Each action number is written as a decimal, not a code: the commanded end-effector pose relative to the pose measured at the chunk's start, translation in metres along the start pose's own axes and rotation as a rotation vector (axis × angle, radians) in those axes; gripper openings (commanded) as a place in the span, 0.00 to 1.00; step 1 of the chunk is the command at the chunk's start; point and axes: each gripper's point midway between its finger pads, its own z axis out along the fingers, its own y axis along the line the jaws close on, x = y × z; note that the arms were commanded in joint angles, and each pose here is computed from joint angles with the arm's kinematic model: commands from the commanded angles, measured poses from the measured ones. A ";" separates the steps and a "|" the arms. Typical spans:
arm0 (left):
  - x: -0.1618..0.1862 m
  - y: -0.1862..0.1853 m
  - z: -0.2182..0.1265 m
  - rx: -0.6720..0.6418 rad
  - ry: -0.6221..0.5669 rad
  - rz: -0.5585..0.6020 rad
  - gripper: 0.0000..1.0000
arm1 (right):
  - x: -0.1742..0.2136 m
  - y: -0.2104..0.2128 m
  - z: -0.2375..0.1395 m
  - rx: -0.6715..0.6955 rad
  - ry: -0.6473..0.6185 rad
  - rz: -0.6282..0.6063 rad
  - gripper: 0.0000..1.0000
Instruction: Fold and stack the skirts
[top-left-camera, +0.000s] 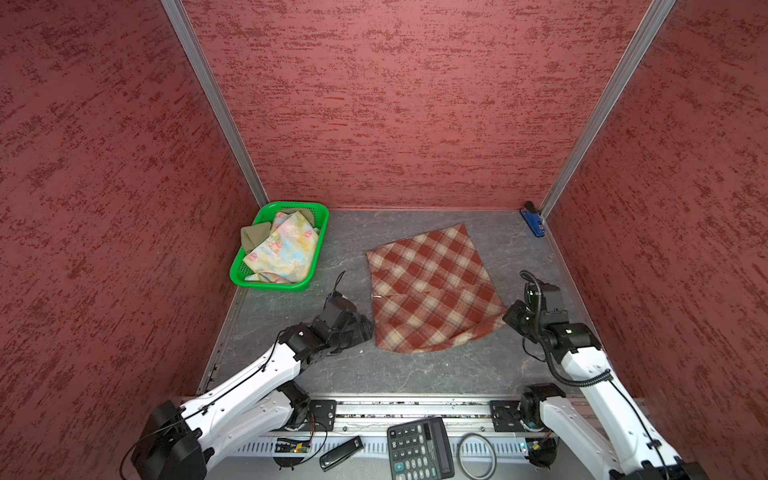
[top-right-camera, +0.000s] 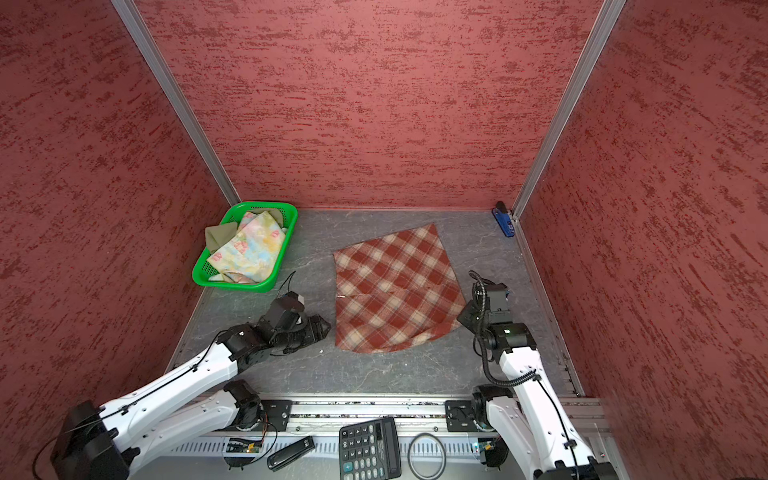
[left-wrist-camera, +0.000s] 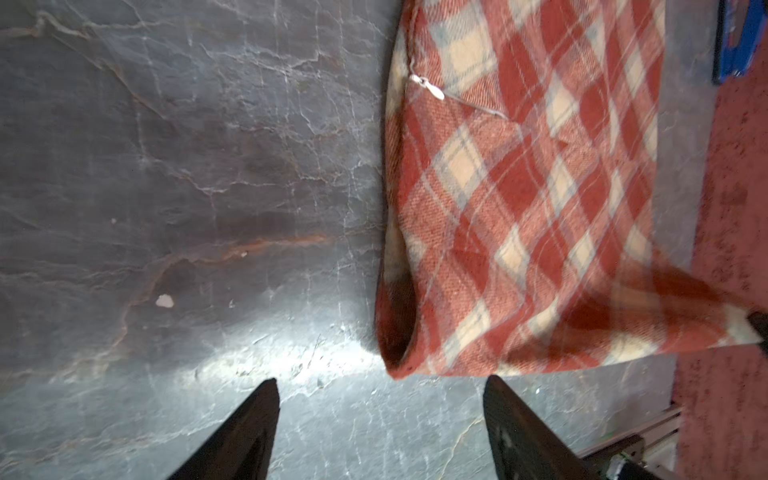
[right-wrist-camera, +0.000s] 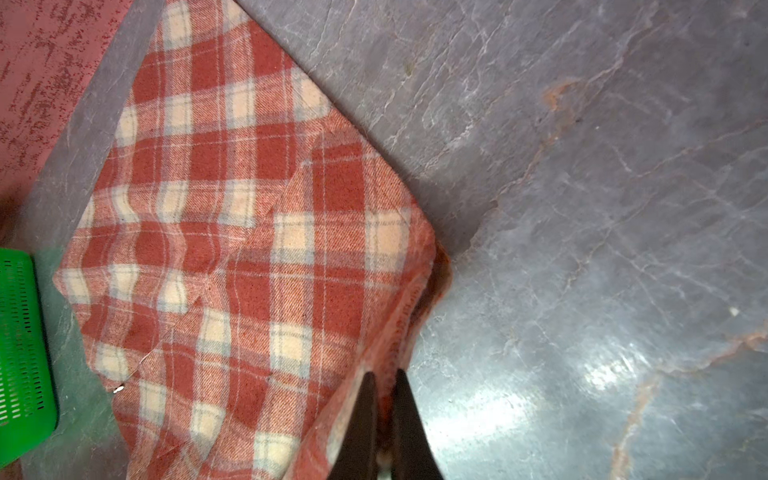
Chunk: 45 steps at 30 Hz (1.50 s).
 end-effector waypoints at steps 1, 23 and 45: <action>-0.013 -0.021 0.012 0.089 0.029 -0.062 0.78 | -0.011 0.006 0.001 -0.015 -0.038 0.013 0.02; -0.152 -0.062 0.052 -0.069 -0.080 0.094 0.81 | -0.131 0.166 0.004 -0.279 -0.108 -0.333 0.88; -0.253 -0.043 0.171 -0.148 -0.046 0.123 0.52 | -0.125 0.182 0.169 -0.267 0.039 -0.346 0.81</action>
